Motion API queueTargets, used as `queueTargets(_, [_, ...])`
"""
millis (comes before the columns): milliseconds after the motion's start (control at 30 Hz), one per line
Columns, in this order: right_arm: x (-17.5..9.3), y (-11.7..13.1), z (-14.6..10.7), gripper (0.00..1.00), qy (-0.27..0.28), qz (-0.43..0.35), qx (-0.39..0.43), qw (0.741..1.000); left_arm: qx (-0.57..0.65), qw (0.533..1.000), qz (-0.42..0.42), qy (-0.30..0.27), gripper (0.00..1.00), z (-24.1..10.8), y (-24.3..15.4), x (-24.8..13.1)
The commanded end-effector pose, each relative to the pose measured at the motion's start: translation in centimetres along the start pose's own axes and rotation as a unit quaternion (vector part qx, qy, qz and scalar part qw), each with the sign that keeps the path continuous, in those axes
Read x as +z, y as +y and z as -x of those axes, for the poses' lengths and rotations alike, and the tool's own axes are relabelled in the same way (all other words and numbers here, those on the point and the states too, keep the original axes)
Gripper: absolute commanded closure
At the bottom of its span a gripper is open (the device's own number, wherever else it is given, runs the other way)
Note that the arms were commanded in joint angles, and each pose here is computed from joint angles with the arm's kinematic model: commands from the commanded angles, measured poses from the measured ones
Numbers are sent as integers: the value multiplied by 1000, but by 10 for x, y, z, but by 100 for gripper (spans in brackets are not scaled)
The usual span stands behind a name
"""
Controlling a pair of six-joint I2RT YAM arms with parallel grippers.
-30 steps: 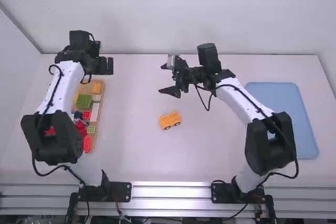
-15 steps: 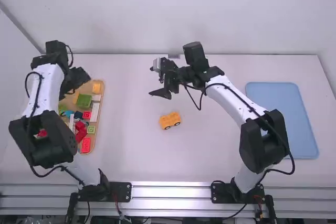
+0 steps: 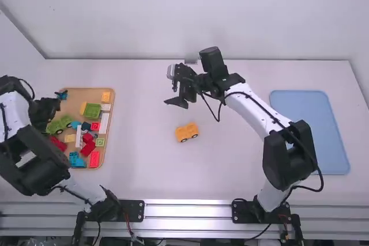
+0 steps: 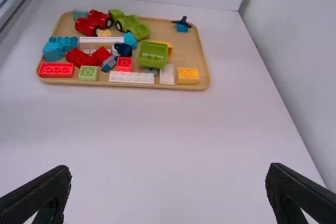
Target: Assemble lego blocks to make yellow taxi
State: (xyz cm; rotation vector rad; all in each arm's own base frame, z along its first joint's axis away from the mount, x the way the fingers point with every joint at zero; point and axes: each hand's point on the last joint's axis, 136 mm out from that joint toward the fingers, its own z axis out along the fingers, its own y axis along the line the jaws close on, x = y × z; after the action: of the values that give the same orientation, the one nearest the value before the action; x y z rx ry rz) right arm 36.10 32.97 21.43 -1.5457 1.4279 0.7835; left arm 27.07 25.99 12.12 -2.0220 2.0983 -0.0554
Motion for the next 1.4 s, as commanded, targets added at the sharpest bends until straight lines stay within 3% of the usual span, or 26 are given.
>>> queueTargets(0, [-1, -6, 7, 2, -6, -2, -3, 1000, -31, 999, -7, 7, 1, -3, 8, 4])
queueTargets(200, [-1, -6, 6, 1, -5, -2, -6, 1000, -114, 990, 83, 11, 0, -9, 45, 23])
queueTargets(600, [-3, -3, -2, 1, 8, 4, -10, 1000, -110, 985, 121, 49, 12, -14, 49, 75])
queueTargets(833, [-3, -2, -3, 1, 9, 5, -8, 1000, -95, 989, 109, 39, 20, -14, 34, 86])
queueTargets(1000, [-2, -1, -3, 1, 10, 7, -6, 1000, -78, 990, 112, 43, 21, -24, 25, 96])
queueTargets(1133, [-3, -1, -6, 2, 12, 5, -4, 1000, -108, 980, 163, 32, 24, -32, 39, 101])
queueTargets(1367, [-6, -3, -15, 2, 14, 3, 5, 1000, -125, 979, 161, 22, 28, -25, 41, 102])
